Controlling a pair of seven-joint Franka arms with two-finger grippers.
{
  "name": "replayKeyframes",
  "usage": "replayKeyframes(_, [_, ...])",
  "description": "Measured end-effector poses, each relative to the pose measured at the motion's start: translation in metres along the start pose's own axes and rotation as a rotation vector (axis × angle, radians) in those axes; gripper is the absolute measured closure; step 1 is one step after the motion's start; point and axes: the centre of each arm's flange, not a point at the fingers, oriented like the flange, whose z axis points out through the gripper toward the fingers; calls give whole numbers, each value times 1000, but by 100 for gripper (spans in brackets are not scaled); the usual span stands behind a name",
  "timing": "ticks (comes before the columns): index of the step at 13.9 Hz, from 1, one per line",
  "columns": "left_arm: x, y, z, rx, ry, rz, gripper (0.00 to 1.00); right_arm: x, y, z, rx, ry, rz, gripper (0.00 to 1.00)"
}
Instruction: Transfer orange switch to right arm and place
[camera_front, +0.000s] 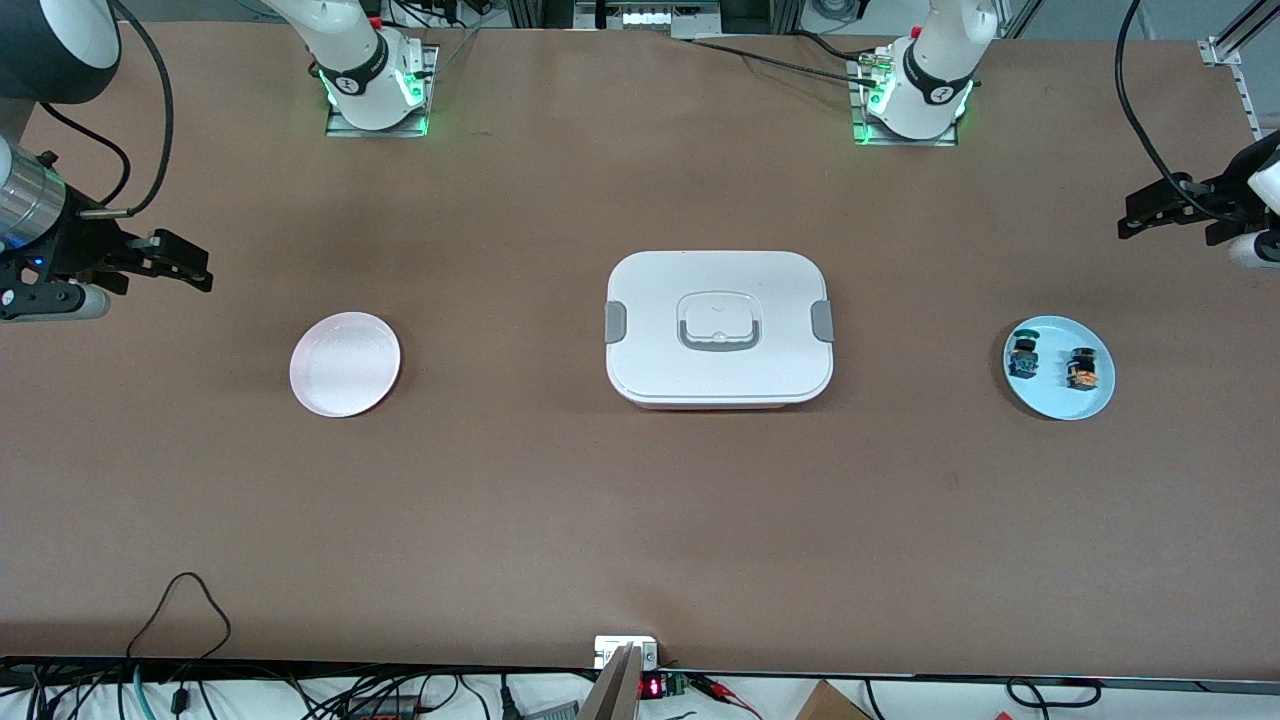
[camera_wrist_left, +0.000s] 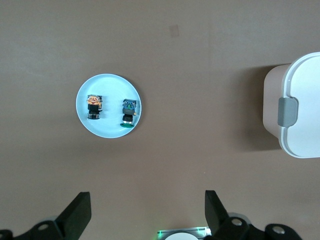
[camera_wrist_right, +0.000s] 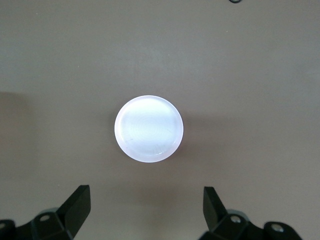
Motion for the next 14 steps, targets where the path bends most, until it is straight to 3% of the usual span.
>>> replayKeyframes(7, [-6, -1, 32, -21, -136, 25, 0, 0, 0, 0, 0, 0, 0, 0])
replayKeyframes(12, [-9, -30, 87, -66, -199, 210, 1, 0, 1, 0, 0, 0, 1, 0])
replayKeyframes(14, [-10, -44, 114, -86, -193, 334, 1, 0, 1, 0, 0, 0, 1, 0])
